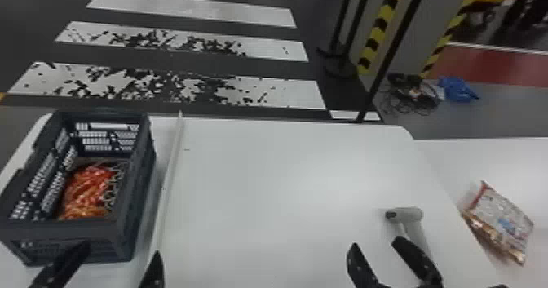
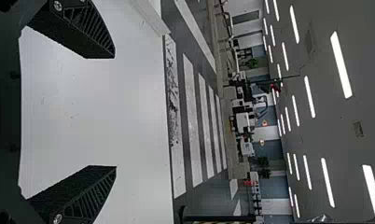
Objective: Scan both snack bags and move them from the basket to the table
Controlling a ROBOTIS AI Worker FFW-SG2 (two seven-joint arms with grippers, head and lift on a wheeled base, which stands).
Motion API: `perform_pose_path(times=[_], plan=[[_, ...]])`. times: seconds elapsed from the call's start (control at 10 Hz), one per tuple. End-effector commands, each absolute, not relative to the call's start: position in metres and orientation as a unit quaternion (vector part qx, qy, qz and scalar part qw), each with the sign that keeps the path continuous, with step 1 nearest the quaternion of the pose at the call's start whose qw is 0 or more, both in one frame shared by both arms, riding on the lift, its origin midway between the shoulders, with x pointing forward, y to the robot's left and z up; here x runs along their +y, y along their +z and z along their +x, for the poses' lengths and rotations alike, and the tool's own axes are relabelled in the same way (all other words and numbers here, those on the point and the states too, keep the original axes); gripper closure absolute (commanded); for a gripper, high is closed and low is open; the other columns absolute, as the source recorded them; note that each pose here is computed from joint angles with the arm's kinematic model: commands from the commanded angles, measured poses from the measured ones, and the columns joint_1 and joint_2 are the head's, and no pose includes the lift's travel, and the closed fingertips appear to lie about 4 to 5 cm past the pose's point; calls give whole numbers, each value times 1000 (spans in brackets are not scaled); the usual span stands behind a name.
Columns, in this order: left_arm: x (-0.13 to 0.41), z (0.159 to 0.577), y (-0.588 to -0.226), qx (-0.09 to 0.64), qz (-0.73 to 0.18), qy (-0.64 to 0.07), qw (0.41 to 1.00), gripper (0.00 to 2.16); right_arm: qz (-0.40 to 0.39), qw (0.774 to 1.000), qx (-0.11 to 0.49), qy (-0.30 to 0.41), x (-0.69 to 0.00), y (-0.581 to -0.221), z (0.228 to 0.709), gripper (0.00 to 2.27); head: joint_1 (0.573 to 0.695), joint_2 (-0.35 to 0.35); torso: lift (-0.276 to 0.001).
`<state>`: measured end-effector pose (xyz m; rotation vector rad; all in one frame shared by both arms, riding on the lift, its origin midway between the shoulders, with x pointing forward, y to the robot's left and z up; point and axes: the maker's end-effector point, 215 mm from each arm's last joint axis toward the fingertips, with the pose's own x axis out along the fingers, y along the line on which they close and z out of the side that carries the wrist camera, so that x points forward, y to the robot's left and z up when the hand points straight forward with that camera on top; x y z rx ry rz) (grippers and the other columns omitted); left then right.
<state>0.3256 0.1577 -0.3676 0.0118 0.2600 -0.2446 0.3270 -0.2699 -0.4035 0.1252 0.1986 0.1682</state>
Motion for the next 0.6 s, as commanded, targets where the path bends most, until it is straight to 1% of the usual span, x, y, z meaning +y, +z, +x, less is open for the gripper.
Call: perform_pose_path(times=[0.0,0.2,0.4,0.5], plan=[[163,332,-361,146,3,-120,982,70,62,990,98,79,-275,-403,327,76,695,-199,-98],[187,348,-341,150,10,-103,983,70,60,991,95,79,-276,-402,327,76,695,-193,-98],[208,364,-326,157,13,-86,984,70,60,990,93,83,-272,-400,328,76,695,-144,-98],[216,371,-315,152,13,-72,986,70,58,991,86,86,-271,-395,335,76,695,-131,-98]])
